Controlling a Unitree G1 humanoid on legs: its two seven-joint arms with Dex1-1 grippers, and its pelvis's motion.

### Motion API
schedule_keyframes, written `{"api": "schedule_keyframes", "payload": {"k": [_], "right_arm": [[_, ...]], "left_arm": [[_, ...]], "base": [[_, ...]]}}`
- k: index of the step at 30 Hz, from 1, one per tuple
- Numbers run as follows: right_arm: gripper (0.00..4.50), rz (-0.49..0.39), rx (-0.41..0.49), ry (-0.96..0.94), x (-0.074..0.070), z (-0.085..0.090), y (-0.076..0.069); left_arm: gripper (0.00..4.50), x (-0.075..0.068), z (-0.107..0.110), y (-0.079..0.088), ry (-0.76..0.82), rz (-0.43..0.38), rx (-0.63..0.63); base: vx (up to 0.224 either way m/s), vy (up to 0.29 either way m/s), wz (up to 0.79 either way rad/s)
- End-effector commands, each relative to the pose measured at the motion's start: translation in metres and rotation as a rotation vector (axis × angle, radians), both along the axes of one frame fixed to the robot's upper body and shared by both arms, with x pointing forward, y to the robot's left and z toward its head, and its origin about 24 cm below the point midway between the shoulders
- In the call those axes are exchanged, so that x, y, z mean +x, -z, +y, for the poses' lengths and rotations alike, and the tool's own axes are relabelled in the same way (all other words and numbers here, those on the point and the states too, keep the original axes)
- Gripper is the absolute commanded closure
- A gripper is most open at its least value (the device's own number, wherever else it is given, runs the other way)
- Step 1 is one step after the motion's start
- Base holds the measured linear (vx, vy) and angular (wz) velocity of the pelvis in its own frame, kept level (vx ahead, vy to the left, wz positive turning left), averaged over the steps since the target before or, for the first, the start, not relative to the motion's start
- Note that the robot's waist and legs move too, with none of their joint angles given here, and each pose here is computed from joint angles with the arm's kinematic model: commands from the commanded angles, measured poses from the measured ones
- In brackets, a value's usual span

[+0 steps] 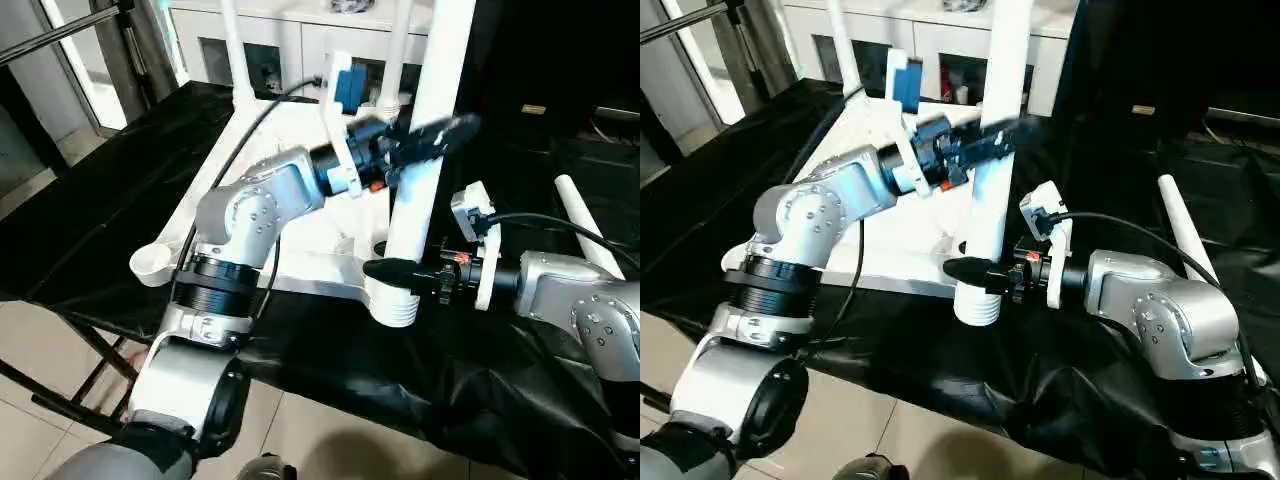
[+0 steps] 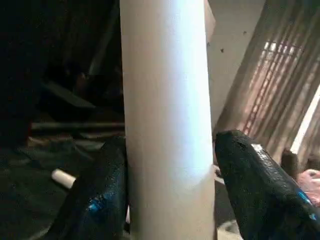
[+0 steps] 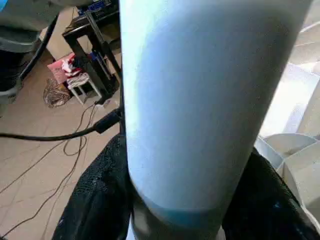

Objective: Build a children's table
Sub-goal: Pick table leg

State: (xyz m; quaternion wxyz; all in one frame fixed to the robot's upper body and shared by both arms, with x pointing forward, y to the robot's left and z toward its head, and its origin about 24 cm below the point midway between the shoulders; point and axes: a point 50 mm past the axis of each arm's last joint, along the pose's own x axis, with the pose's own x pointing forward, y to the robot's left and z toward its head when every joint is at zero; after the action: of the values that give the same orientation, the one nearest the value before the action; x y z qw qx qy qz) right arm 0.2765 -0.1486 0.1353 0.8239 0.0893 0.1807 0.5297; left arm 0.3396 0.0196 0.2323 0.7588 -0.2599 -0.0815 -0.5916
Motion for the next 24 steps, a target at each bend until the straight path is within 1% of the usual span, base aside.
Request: {"api": "schedule_keyframes", "payload": {"k": [1, 2, 3, 6, 7, 8, 9, 10, 11, 12, 13, 14, 15, 16, 17, 18, 19, 21, 22, 24], "right_arm": [[2.59, -0.018, 0.006, 0.001, 0.0, 0.003, -0.002], [2.59, -0.022, 0.011, 0.006, 0.0, 0.003, -0.002], [2.59, -0.024, 0.013, 0.007, 0.0, 0.003, -0.002], [2.59, -0.05, 0.054, 0.051, 0.005, 0.004, -0.006], [2.59, -0.05, 0.054, 0.051, 0.005, 0.004, -0.006], [2.59, -0.06, 0.075, 0.096, 0.009, 0.002, -0.007], [2.59, -0.06, 0.076, 0.1, 0.009, 0.002, -0.007], [2.59, -0.071, 0.082, 0.137, 0.012, 0.0, -0.008], [2.59, -0.081, 0.087, 0.182, 0.015, -0.002, -0.007], [2.59, -0.087, 0.089, 0.208, 0.016, -0.003, -0.007], [2.59, -0.09, 0.091, 0.222, 0.017, -0.004, -0.007], [2.59, -0.104, 0.081, 0.288, 0.021, -0.008, -0.005], [2.59, -0.122, 0.046, 0.371, 0.026, -0.014, -0.001], [2.59, -0.131, 0.027, 0.411, 0.028, -0.017, 0.001], [2.59, -0.134, 0.02, 0.425, 0.029, -0.018, 0.002], [2.59, -0.142, 0.004, 0.456, 0.03, -0.02, 0.003], [2.59, -0.153, -0.012, 0.511, 0.032, -0.025, 0.006], [2.59, -0.162, -0.027, 0.582, 0.033, -0.032, 0.009], [2.59, -0.184, -0.064, 0.65, 0.034, -0.037, 0.014], [2.59, -0.185, -0.066, 0.653, 0.034, -0.037, 0.014]], "left_arm": [[1.7, 0.002, 0.002, -0.026, -0.052, -0.022, -0.113], [1.7, 0.004, 0.004, -0.032, -0.071, -0.011, -0.166], [1.7, 0.005, 0.005, -0.033, -0.077, -0.008, -0.182], [1.7, 0.017, 0.018, -0.045, -0.145, 0.06, -0.344], [1.7, 0.017, 0.018, -0.045, -0.145, 0.06, -0.344], [1.7, 0.025, 0.029, -0.047, -0.19, 0.105, -0.42], [1.7, 0.025, 0.03, -0.048, -0.193, 0.108, -0.425], [1.7, 0.028, 0.036, -0.046, -0.221, 0.111, -0.432], [1.7, 0.032, 0.038, -0.038, -0.276, 0.089, -0.337], [1.7, 0.034, 0.039, -0.033, -0.308, 0.072, -0.271], [1.7, 0.034, 0.04, -0.03, -0.325, 0.062, -0.233], [1.7, 0.037, 0.04, -0.014, -0.382, 0.013, -0.049], [1.7, 0.039, 0.039, 0.008, -0.415, -0.044, 0.177], [1.7, 0.039, 0.04, 0.02, -0.421, -0.07, 0.281], [1.7, 0.039, 0.04, 0.024, -0.423, -0.079, 0.319], [1.7, 0.039, 0.041, 0.033, -0.423, -0.098, 0.403], [1.7, 0.036, 0.043, 0.051, -0.384, -0.147, 0.531], [1.7, 0.03, 0.048, 0.074, -0.296, -0.205, 0.67], [1.7, 0.021, 0.055, 0.103, -0.172, -0.259, 0.84], [1.7, 0.02, 0.056, 0.104, -0.165, -0.261, 0.848]], "base": [[0.0, 0.0, 0.0], [0.0, 0.0, 0.0], [0.0, 0.0, 0.0], [0.0, 0.0, 0.0], [0.0, 0.0, 0.0], [0.0, 0.0, 0.0], [0.0, 0.0, 0.0], [0.0, 0.0, 0.0], [0.0, 0.0, 0.0], [0.0, 0.0, 0.0], [0.0, 0.0, 0.0], [0.0, 0.0, 0.0], [0.0, 0.0, 0.0], [0.0, 0.0, 0.0], [0.0, 0.0, 0.0], [0.0, 0.0, 0.0], [0.0, 0.0, 0.0], [0.0, 0.0, 0.0], [0.0, 0.0, 0.0], [0.0, 0.0, 0.0]]}}
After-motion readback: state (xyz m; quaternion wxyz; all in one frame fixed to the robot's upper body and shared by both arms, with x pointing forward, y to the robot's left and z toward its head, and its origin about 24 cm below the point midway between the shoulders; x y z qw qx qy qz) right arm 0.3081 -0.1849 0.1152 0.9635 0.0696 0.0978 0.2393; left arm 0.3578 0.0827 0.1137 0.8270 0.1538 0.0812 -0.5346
